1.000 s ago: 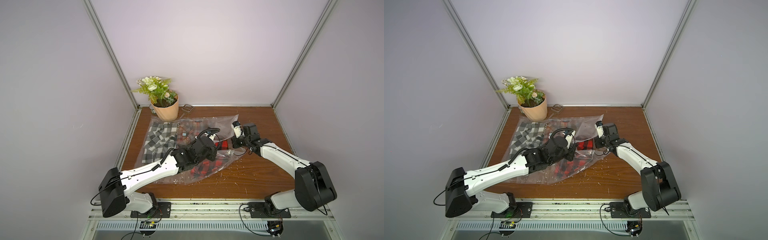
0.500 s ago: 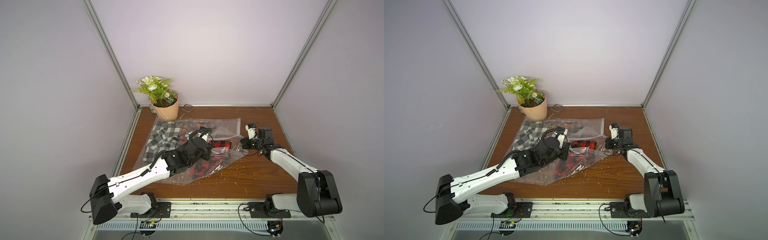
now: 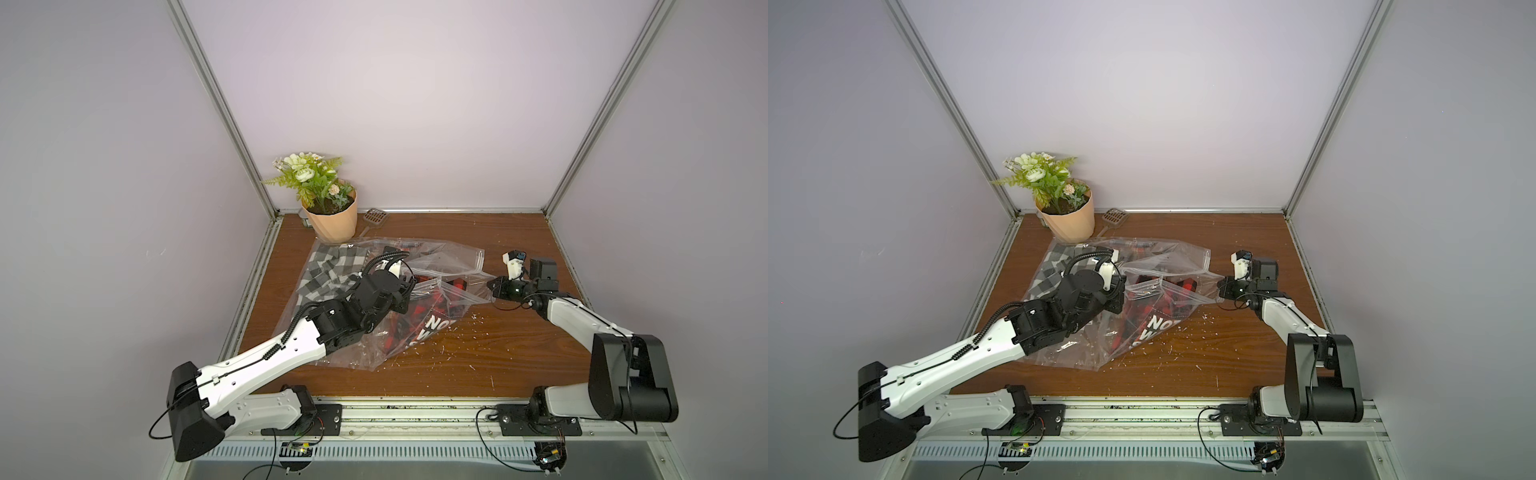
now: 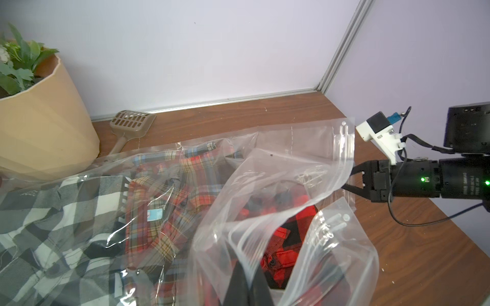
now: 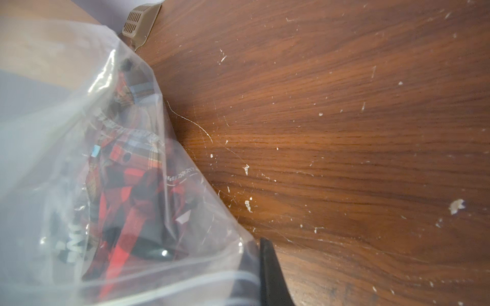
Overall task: Take the shirt out of the vacuum bag
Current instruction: Open the vacuum bag at the center of the board.
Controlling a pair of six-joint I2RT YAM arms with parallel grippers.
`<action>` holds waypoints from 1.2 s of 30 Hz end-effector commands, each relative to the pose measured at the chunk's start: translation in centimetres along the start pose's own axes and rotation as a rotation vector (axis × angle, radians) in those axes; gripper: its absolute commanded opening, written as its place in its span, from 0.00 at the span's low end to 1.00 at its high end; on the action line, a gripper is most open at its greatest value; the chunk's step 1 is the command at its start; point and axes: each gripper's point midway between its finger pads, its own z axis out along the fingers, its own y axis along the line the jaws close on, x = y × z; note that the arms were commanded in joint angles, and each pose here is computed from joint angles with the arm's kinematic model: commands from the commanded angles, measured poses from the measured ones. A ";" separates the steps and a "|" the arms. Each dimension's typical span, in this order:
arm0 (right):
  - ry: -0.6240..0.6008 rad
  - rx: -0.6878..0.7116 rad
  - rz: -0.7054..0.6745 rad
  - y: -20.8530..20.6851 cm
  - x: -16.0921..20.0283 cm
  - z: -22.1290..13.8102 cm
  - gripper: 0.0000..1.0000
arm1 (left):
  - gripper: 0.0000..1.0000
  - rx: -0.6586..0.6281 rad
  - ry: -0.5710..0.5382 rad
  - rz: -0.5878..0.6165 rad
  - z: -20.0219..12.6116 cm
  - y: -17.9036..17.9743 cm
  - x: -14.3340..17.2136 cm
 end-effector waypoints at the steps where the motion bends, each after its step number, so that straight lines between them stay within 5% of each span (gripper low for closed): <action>1: -0.057 0.034 0.048 -1.4 -1.3 -0.2 0.00 | 0.00 -0.099 -0.071 -0.003 -1.0 2.3 -2.0; 26: -0.023 0.004 0.185 -3.2 -0.1 0.0 0.00 | 0.00 -0.145 -0.155 -0.026 -3.6 4.5 -4.1; 31: -0.095 -0.151 0.183 0.1 -2.0 -1.5 0.30 | 0.00 0.002 -0.114 -0.030 -1.5 1.4 -2.8; 36: -0.128 -0.137 0.191 1.2 -3.5 -4.1 0.44 | 0.00 0.115 -0.097 -0.046 0.1 -1.6 -1.9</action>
